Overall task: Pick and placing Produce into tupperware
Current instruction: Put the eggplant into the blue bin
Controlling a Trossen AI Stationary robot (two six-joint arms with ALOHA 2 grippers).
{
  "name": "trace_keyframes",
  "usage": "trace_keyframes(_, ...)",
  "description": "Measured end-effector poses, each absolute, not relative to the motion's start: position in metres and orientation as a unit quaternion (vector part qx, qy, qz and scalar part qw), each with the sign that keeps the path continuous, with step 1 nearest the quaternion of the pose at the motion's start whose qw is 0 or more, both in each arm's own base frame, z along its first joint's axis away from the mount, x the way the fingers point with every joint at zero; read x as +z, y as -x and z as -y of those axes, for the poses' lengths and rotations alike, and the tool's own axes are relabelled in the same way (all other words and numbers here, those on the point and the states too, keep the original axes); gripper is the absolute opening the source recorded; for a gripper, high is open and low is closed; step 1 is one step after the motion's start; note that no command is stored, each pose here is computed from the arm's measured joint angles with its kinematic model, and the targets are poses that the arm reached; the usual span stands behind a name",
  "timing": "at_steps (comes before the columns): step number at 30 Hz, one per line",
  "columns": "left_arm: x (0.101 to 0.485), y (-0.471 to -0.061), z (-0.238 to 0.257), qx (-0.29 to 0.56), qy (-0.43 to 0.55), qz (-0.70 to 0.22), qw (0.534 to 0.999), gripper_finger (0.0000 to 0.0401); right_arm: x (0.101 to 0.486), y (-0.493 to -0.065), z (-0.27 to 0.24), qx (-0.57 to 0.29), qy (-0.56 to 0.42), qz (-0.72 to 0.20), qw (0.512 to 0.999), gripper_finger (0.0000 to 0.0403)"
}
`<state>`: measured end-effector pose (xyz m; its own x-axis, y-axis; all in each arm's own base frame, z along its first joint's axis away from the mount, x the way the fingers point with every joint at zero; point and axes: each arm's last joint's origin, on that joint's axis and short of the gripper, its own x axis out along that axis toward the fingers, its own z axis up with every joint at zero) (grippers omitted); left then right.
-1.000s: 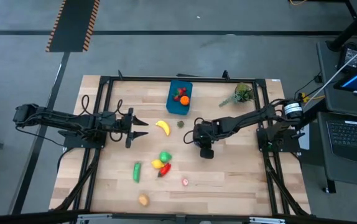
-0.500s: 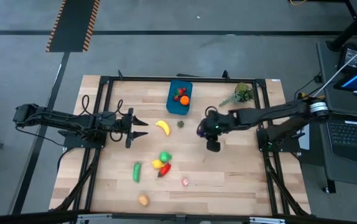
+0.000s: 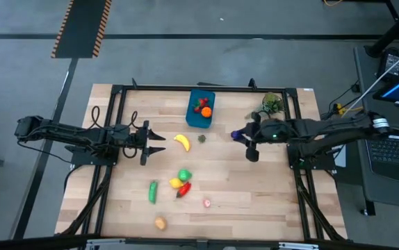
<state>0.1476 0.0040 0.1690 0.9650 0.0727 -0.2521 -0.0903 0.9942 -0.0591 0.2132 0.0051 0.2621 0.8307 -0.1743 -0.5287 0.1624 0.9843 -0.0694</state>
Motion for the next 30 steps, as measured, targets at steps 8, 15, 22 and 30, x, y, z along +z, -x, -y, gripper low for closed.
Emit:
trace_keyframes(8,0.169,-0.148,-0.004,0.041,0.035,-0.126,0.991,0.0190,0.233,-0.195,-0.004,-0.079,0.042,-0.135,0.987,0.0123)
trace_keyframes(15,0.169,-0.148,-0.004,0.041,0.035,-0.126,0.991,0.0190,0.217,-0.187,-0.004,-0.076,0.058,-0.054,0.994,0.0123)
trace_keyframes(22,0.169,-0.148,-0.004,0.041,0.035,-0.126,0.991,0.0190,0.204,-0.178,-0.001,-0.037,0.054,0.021,0.998,0.0123)
trace_keyframes(30,0.169,-0.148,-0.004,0.041,0.035,-0.126,0.991,0.0190,0.198,-0.172,0.002,-0.021,0.043,0.048,0.998,0.0123)
